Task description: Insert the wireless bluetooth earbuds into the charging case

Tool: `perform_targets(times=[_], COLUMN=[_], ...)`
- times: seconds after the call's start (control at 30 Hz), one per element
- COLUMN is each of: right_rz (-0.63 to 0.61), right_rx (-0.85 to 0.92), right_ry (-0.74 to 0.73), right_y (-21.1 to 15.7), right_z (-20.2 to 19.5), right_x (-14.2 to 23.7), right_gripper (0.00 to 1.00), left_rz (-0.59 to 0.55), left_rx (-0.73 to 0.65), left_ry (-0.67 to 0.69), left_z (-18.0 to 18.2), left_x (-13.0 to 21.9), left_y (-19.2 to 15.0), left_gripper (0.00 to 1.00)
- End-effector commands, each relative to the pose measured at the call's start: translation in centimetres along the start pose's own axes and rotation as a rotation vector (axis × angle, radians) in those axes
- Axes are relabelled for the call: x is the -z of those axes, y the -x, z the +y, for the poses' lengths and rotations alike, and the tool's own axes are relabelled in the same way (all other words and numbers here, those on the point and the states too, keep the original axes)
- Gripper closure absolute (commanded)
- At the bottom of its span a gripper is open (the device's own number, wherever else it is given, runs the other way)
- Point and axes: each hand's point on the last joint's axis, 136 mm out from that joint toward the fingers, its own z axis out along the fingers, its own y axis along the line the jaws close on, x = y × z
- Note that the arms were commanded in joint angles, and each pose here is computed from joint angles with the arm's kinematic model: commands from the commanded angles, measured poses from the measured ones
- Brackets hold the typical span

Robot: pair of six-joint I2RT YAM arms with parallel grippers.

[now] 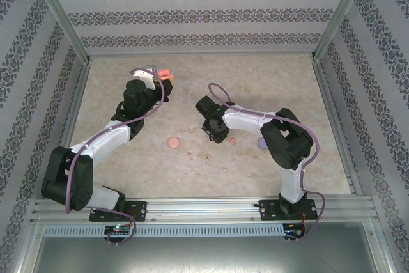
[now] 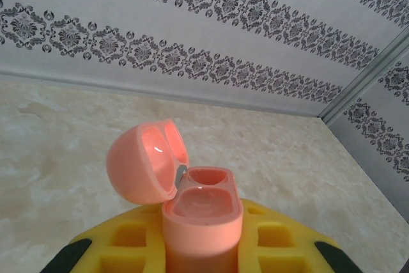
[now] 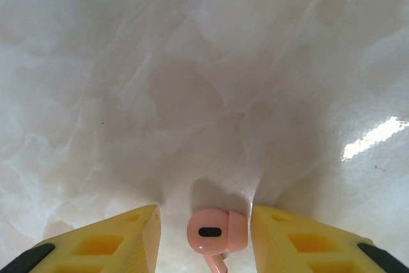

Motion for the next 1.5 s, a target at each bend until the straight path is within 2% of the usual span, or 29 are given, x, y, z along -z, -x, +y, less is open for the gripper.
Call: perform_targets(times=[0.0, 0.67, 0.93, 1.07, 1.27, 1.47], right_rz=[-0.007, -0.007, -0.043, -0.092, -0.158, -0.260], right_rx=[-0.012, -0.007, 0.080, 0.178, 0.288, 0.391], right_ry=[-0.036, -0.032, 0.007, 0.050, 0.137, 0.287], right_y=[0.2, 0.5, 1.1, 2.0, 4.2, 7.0], right_z=[-0.8, -0.7, 0.3, 1.3, 2.6, 5.1], right_x=[-0.7, -0.6, 0.8, 2.5, 4.8, 9.0], right_gripper=[0.57, 0.67, 0.72, 0.74, 0.74, 0.74], left_rz=[-0.036, -0.028, -0.025, -0.030, -0.041, -0.095], left_rx=[0.003, 0.016, -0.001, -0.043, -0.179, -0.333], left_ry=[-0.039, -0.055, -0.053, -0.059, -0.181, -0.245], left_z=[-0.9, -1.1, -1.3, -1.7, -3.9, -5.0], left_x=[-0.3, -0.8, -0.2, 0.4, 1.5, 2.9], left_y=[0.8, 0.7, 1.0, 1.5, 1.4, 0.3], left_gripper=[1.00, 1.00, 1.00, 1.00, 1.00, 1.00])
